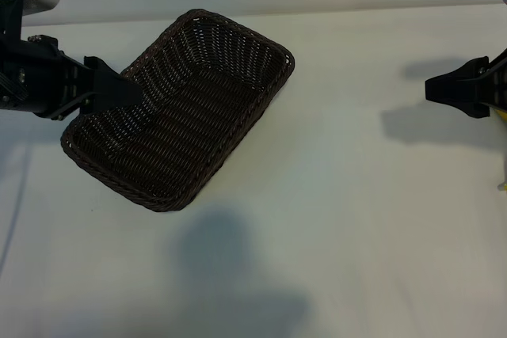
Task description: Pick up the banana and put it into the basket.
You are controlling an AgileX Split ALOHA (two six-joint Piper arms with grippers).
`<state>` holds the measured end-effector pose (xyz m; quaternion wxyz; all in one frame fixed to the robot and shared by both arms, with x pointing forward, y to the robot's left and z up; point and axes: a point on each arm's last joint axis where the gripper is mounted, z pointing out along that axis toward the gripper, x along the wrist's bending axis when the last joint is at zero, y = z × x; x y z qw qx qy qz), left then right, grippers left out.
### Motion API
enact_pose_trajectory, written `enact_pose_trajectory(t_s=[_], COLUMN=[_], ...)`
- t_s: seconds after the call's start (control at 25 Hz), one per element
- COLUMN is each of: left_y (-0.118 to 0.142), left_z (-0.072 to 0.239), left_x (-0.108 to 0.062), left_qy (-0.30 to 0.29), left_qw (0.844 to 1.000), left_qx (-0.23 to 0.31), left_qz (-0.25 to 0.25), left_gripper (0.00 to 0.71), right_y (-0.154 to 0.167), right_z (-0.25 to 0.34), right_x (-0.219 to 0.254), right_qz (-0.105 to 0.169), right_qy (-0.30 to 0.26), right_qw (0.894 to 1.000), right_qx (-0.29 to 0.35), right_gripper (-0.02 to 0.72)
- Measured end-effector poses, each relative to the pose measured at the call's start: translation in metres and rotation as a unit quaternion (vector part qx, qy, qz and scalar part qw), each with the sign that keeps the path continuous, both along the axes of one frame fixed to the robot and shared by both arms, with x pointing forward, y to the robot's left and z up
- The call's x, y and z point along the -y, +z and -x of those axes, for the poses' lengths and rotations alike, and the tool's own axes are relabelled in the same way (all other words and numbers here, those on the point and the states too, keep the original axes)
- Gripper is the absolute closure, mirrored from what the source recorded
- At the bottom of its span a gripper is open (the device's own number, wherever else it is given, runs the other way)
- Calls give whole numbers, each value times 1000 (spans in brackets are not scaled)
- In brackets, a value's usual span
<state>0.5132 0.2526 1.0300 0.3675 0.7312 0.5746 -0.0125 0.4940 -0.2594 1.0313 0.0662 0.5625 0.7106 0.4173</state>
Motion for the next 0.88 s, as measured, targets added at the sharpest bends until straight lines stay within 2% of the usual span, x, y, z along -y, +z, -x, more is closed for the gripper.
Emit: enact_pose_trajectory(t_s=[0.88], left_y=[0], left_z=[-3], left_x=[-2], left_qy=[13], left_qw=[1000], left_qx=[14], left_qz=[-7], left_gripper=[142], right_y=[0], right_z=[0], right_x=[0], right_qz=[0], right_qy=[0], right_qw=[1000], right_qx=[0], right_gripper=[116])
